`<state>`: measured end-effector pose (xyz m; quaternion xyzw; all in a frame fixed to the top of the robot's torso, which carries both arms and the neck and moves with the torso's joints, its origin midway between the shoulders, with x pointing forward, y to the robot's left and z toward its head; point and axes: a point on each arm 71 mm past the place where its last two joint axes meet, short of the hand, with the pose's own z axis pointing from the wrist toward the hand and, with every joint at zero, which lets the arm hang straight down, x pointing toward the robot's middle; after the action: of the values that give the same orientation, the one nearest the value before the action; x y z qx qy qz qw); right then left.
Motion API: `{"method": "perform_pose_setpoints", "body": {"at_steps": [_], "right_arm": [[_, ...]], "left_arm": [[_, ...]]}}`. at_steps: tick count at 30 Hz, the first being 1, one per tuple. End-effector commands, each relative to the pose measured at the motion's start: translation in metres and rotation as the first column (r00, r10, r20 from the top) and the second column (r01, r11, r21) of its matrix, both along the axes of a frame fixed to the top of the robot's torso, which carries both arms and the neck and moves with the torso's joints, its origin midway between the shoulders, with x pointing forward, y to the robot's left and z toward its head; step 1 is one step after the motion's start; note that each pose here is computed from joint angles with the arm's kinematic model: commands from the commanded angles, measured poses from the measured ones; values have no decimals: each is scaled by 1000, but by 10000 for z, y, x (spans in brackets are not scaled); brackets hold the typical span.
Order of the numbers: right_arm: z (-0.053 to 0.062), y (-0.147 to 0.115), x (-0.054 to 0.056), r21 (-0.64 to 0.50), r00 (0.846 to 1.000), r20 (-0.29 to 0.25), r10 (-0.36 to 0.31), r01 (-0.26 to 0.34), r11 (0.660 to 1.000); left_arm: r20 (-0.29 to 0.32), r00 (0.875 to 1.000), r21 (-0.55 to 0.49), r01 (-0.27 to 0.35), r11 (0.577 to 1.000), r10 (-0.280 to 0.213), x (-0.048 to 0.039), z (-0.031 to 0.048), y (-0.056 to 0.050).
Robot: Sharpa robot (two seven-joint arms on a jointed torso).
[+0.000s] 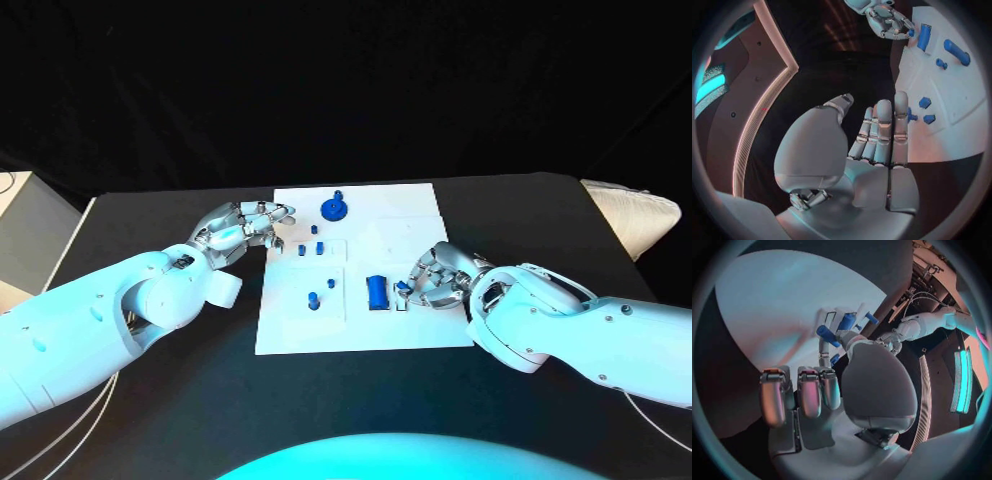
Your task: Assemble the parts on the task board
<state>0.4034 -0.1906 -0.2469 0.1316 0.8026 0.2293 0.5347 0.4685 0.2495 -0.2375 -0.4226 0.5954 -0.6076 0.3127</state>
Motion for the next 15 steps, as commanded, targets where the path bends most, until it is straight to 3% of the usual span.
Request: {"method": "perform_pose_setpoints", "body": {"at_steps": [1, 15], "right_arm": [[-31, 16, -2, -36, 1000, -19, 16, -17, 999], [-91, 78, 43, -95, 999, -29, 46, -49, 994]], "left_arm": [[-5, 1000, -14, 12, 1000, -12, -9, 3, -19], [-4, 1000, -10, 14, 1000, -14, -12, 5, -15]]}}
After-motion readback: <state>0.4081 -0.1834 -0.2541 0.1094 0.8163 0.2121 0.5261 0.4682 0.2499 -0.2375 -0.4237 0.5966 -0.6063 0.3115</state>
